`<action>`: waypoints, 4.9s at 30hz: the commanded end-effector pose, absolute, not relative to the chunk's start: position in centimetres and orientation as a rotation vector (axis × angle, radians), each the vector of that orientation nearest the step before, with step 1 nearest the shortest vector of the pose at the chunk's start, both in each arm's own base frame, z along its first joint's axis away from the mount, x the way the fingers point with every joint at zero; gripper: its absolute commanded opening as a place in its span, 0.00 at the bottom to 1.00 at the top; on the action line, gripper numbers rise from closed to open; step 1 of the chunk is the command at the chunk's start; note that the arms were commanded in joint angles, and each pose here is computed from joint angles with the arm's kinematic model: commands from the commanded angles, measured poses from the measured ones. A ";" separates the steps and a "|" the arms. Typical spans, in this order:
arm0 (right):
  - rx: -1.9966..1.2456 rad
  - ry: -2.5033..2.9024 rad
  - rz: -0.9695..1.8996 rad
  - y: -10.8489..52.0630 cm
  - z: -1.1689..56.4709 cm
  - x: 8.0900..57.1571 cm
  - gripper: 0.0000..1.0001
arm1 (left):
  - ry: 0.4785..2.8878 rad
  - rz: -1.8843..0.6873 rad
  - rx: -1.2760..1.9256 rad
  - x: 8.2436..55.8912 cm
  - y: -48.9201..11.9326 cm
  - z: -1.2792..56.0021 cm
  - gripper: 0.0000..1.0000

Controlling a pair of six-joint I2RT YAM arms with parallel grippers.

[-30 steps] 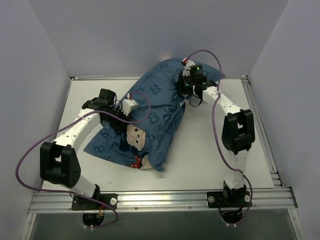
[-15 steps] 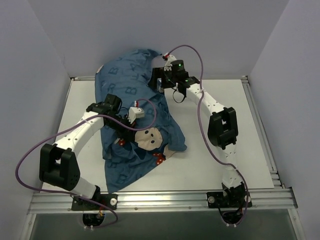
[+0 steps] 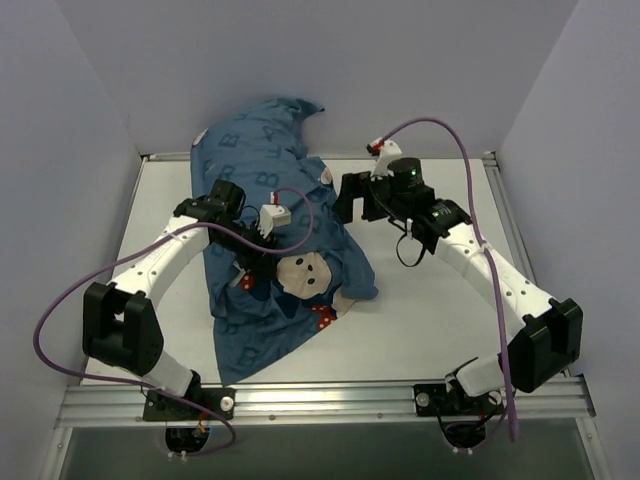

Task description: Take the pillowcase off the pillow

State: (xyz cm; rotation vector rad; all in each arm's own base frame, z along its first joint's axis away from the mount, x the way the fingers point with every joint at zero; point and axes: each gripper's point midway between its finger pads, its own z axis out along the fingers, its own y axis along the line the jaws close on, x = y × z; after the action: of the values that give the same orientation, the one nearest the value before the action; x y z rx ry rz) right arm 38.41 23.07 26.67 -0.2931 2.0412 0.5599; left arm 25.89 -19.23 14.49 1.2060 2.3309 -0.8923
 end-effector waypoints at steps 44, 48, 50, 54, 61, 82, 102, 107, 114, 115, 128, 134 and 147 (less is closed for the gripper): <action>-0.229 2.308 0.552 17.9 14.1 35.4 0.00 | 2.200 -0.278 1.248 35.6 -19.4 16.4 0.64; -0.203 2.320 0.447 16.3 14.2 37.0 0.01 | 2.193 -0.279 1.270 36.0 -20.6 16.6 0.08; -0.128 2.323 0.349 14.1 15.4 38.9 0.35 | 2.203 -0.286 1.232 36.3 -20.8 17.2 0.02; -0.045 2.273 0.185 12.1 20.6 39.9 0.72 | 2.177 -0.372 1.163 36.4 -22.0 20.1 0.02; -0.033 2.039 0.169 18.0 29.2 34.6 0.80 | 2.162 -0.483 1.093 37.0 -23.8 21.9 0.02; 0.104 2.107 0.369 30.4 17.6 34.4 0.70 | 2.192 -0.517 1.042 38.0 -24.3 21.3 0.02; 0.456 2.311 0.134 10.6 5.7 31.2 0.26 | 2.203 -0.228 0.877 42.2 -15.8 20.2 0.02; 0.408 2.309 0.357 13.1 4.7 33.0 0.00 | 2.213 -0.275 0.916 41.5 -16.4 19.7 0.02; 0.302 2.242 0.565 16.6 7.5 34.6 0.00 | 2.019 -0.548 1.423 33.9 -23.0 23.1 0.95; 0.283 2.226 0.586 16.9 8.2 34.6 0.00 | 1.947 -0.560 1.469 33.0 -24.5 25.0 0.94; 0.276 2.184 0.746 17.3 10.0 35.2 0.00 | 1.746 -0.272 1.764 31.1 -37.2 21.3 0.59; 0.268 2.170 0.769 17.2 10.9 35.0 0.00 | 1.734 0.034 1.715 35.8 -35.6 17.1 0.78; 0.313 2.153 0.728 15.0 11.7 35.8 0.00 | 1.818 0.227 1.615 39.4 -33.0 13.1 0.02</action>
State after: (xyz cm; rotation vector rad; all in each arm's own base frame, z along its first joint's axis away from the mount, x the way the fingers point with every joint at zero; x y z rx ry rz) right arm 34.23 16.17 9.06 0.2997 2.2348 0.7346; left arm 36.29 -35.49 12.99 1.7315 1.7669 0.1201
